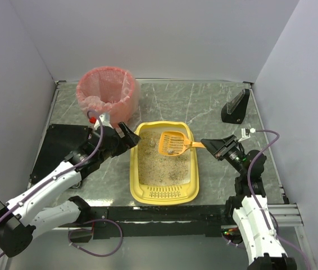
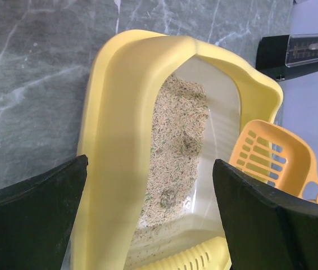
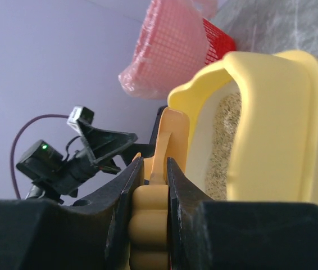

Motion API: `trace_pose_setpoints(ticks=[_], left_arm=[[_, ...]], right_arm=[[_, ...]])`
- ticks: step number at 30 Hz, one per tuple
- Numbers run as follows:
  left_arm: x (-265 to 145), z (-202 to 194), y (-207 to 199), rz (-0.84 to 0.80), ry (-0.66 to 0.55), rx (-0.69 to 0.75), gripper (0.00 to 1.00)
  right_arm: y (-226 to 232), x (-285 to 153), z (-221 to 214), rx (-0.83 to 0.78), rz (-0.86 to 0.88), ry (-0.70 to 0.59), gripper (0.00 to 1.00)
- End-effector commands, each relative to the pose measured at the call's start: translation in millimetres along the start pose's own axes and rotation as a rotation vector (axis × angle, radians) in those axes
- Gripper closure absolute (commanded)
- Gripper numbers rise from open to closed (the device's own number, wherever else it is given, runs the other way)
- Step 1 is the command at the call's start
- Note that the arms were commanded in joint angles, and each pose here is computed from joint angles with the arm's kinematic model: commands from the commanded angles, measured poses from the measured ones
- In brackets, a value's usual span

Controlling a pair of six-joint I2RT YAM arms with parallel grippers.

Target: Clean the litter box

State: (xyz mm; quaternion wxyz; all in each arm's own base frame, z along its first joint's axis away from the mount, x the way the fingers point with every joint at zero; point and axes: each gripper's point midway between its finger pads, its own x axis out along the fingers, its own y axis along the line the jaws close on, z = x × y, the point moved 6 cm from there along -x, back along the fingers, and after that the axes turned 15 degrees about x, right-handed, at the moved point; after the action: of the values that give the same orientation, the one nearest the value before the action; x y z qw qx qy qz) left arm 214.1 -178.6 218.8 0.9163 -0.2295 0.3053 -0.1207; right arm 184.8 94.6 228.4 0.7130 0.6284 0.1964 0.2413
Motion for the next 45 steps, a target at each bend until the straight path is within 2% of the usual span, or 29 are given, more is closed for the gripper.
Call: trace_pose_setpoints(ticks=[1, 10, 12, 18, 22, 24, 25, 26, 28, 29, 31, 33, 34, 36, 37, 38, 40, 41, 42, 43, 44, 45], left_arm=[[-8.2, 10.8, 6.5, 0.056, -0.046, 0.004, 0.03], [-33.4, 21.3, 38.8, 0.207, -0.158, -0.045, 0.03], [-36.7, 21.1, 43.9, 0.225, -0.169, -0.049, 0.03], [-43.9, 18.7, 54.2, 0.268, -0.171, -0.077, 0.03], [-49.3, 10.8, 60.4, 0.266, -0.165, -0.100, 0.03], [-54.6, 9.3, 63.9, 0.268, -0.174, -0.103, 0.03], [-57.0, 8.9, 65.5, 0.273, -0.178, -0.104, 0.03], [-61.2, 10.3, 66.5, 0.271, -0.193, -0.109, 0.03], [-66.1, 10.1, 68.7, 0.277, -0.198, -0.112, 0.03], [-69.8, 11.1, 68.5, 0.266, -0.210, -0.119, 0.03], [-72.9, 10.2, 69.6, 0.259, -0.215, -0.123, 0.03], [-75.9, 9.1, 71.2, 0.253, -0.224, -0.129, 0.03], [-77.3, 9.0, 71.6, 0.250, -0.227, -0.133, 0.03], [-79.1, 7.6, 71.3, 0.239, -0.223, -0.134, 0.03], [-79.6, 7.3, 70.3, 0.228, -0.219, -0.126, 0.03], [-80.7, 7.7, 69.4, 0.221, -0.220, -0.126, 0.03], [-81.1, 7.3, 68.4, 0.214, -0.212, -0.119, 0.03], [-80.9, 5.9, 69.1, 0.218, -0.205, -0.117, 0.03], [-81.5, 6.3, 68.8, 0.217, -0.203, -0.119, 0.03], [-82.2, 6.0, 68.9, 0.217, -0.201, -0.118, 0.03], [-82.3, 5.5, 69.4, 0.219, -0.199, -0.115, 0.03], [-82.0, 5.1, 69.6, 0.220, -0.198, -0.118, 0.03]], right_arm=[[8.9, 6.3, 2.5, 0.035, 0.011, 0.024, 1.00], [50.2, 21.1, 12.7, 0.064, 0.003, 0.029, 1.00], [66.5, 26.5, 7.1, 0.059, 0.058, 0.073, 1.00], [95.5, 58.6, 6.7, 0.065, 0.054, 0.148, 1.00], [111.9, 93.6, 6.7, 0.081, 0.044, 0.149, 1.00], [136.4, 109.7, 8.0, 0.070, 0.083, 0.145, 1.00], [132.3, 124.5, 9.9, 0.089, 0.061, 0.149, 1.00], [151.3, 132.9, 8.6, 0.081, 0.101, 0.153, 1.00], [148.8, 157.8, 9.4, 0.095, 0.067, 0.154, 1.00], [167.7, 166.8, 11.1, 0.073, 0.098, 0.148, 1.00], [160.6, 196.6, 10.5, 0.084, 0.053, 0.133, 1.00], [178.9, 217.9, 9.0, 0.074, 0.097, 0.123, 1.00], [160.8, 239.0, 9.5, 0.086, 0.051, 0.116, 1.00], [173.0, 261.3, 10.3, -0.005, 0.076, 0.106, 1.00], [151.9, 284.2, 4.7, -0.036, 0.010, 0.109, 1.00], [178.8, 294.5, 8.3, -0.181, 0.068, 0.092, 1.00], [157.6, 324.9, -3.2, -0.302, -0.028, 0.082, 1.00], [179.7, 331.2, -0.7, -0.473, 0.011, 0.054, 1.00], [160.9, 347.3, -4.5, -0.538, -0.050, 0.045, 1.00], [179.3, 349.0, -10.2, -0.614, -0.044, 0.026, 1.00], [174.8, 353.9, -10.4, -0.764, -0.061, 0.018, 1.00], [162.7, 361.3, -13.6, -0.828, -0.096, 0.022, 1.00]])
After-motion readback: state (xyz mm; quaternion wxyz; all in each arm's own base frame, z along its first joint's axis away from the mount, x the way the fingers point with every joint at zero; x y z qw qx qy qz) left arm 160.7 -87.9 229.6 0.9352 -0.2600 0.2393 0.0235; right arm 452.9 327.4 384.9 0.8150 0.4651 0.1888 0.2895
